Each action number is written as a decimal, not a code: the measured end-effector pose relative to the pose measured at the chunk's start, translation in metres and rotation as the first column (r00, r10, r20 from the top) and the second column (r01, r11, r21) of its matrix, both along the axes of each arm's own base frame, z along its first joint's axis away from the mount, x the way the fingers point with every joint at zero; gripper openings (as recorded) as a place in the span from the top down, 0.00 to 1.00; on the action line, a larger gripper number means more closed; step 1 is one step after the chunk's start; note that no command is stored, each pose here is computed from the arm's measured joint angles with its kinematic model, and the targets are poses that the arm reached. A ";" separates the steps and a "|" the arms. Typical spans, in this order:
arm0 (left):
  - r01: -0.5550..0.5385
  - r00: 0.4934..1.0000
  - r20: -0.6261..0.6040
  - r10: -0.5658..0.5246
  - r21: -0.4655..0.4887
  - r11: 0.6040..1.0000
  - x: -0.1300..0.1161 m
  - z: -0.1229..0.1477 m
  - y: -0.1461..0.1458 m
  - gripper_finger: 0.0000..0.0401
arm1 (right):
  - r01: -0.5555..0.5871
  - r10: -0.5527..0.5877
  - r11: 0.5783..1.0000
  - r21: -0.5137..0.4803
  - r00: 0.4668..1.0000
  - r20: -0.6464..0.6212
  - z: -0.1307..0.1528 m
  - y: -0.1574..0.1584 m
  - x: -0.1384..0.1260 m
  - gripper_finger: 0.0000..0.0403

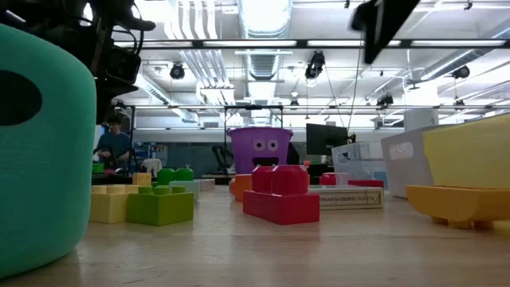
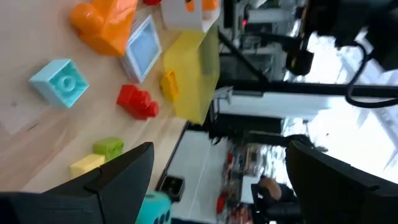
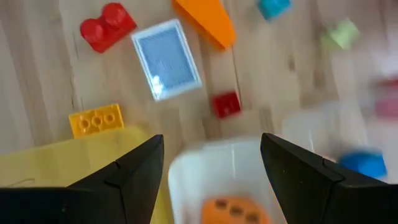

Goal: Pick & Place Toys
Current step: Put the blue deck of cards into the yellow bin

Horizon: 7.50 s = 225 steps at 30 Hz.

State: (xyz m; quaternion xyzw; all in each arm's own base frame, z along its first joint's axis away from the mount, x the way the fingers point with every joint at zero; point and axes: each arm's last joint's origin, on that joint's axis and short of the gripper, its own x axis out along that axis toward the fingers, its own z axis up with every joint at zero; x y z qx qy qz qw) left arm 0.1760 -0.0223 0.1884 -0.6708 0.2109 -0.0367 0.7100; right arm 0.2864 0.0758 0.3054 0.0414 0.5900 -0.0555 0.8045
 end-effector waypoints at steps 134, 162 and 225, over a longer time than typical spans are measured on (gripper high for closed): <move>0.534 0.837 -0.404 -0.368 0.464 0.707 -0.035 0.049 -0.024 0.13 | -0.200 0.201 0.979 0.024 0.968 -0.151 -0.164 0.014 0.082 0.01; 0.534 0.837 -0.405 -0.367 0.463 0.707 -0.035 0.049 -0.024 0.13 | -0.048 0.052 0.998 0.035 0.992 -0.111 -0.128 0.013 0.073 0.26; 0.251 0.918 -0.390 -0.067 0.443 0.861 -0.029 0.052 -0.018 0.13 | -0.013 0.034 0.995 0.098 0.975 -0.221 -0.140 0.103 -0.077 0.26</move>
